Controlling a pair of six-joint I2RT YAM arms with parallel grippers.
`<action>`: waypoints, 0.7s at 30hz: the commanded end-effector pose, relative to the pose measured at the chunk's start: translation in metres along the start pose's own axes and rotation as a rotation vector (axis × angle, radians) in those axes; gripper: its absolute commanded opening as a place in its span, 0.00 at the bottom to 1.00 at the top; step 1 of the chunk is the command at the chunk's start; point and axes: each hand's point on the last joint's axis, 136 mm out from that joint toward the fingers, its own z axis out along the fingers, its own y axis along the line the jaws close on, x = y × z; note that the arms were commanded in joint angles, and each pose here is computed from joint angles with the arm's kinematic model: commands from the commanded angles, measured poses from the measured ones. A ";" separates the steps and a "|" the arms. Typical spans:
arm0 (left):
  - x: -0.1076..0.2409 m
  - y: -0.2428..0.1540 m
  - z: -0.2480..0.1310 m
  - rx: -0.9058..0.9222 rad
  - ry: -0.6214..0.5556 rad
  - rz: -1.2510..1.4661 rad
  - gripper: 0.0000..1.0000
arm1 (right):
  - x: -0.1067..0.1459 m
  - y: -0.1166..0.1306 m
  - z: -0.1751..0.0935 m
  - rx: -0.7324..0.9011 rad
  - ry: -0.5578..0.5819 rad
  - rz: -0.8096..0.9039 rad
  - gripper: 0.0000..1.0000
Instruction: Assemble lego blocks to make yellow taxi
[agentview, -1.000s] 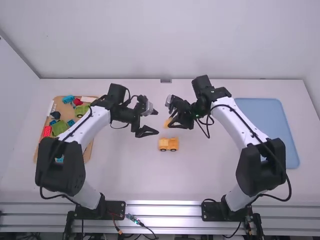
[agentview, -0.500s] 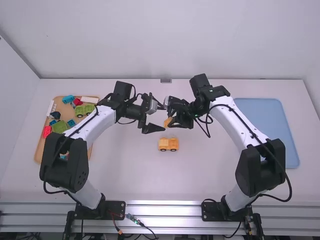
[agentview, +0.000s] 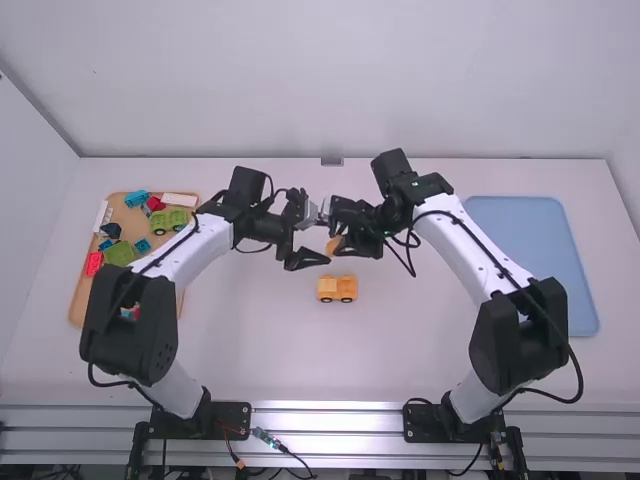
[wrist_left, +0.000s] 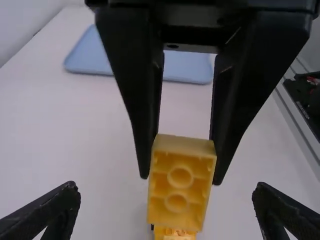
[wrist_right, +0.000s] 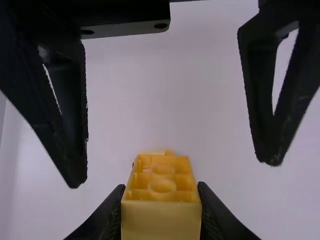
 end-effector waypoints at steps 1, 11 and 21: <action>0.009 -0.004 0.002 0.010 0.004 -0.020 0.92 | -0.012 -0.003 -0.007 0.019 -0.022 -0.018 0.09; 0.015 -0.012 0.012 0.032 -0.018 0.010 0.92 | -0.016 -0.001 -0.006 0.012 -0.028 -0.056 0.06; 0.009 -0.013 0.011 0.046 -0.062 0.037 0.76 | -0.020 0.005 -0.005 -0.009 -0.044 -0.091 0.05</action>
